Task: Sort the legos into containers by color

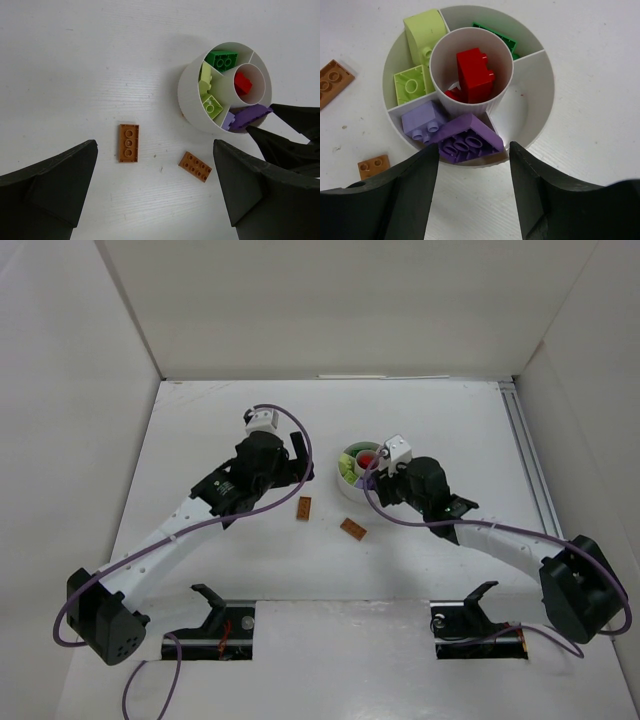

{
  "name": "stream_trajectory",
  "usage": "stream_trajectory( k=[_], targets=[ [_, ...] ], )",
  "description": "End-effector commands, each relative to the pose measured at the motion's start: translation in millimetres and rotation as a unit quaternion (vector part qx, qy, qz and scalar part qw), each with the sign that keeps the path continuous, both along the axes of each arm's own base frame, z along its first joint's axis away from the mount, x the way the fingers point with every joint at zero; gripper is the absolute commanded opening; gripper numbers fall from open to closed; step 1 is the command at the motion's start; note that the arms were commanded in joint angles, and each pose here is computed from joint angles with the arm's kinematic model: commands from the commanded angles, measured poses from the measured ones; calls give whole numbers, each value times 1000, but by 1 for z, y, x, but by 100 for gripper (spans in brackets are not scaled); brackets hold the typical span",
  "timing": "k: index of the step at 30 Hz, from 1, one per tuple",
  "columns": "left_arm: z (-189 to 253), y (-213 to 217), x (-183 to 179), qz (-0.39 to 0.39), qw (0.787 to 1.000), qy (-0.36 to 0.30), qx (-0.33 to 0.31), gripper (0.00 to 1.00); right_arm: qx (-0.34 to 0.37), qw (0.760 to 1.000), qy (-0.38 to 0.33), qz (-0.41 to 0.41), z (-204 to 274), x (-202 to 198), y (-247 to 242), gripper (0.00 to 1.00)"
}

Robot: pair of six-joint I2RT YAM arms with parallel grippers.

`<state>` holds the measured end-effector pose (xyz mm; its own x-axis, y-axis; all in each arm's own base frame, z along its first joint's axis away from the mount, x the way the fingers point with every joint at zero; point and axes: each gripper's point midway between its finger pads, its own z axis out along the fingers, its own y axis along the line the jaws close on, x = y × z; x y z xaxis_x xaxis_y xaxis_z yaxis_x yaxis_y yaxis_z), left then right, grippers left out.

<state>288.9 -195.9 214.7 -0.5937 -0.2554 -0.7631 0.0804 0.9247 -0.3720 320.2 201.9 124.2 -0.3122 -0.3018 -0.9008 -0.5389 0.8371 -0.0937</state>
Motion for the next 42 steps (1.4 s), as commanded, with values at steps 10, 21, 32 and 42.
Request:
stream_trajectory(
  k=[10, 21, 32, 42],
  targets=[
    [32, -1, 4, -5, 999, -35, -20, 100, 58, 996, -60, 11, 77, 0, 5, 73],
    [-11, -10, -15, -33, 999, 26, -28, 100, 25, 998, -10, 58, 88, -42, 11, 81],
    [-82, -2, -43, -20, 992, 119, -44, 100, -47, 971, 102, 211, 14, -116, 68, 80],
    [-108, 24, -50, 25, 986, 154, -52, 100, -138, 965, 167, 150, -54, -89, 80, 76]
  ],
)
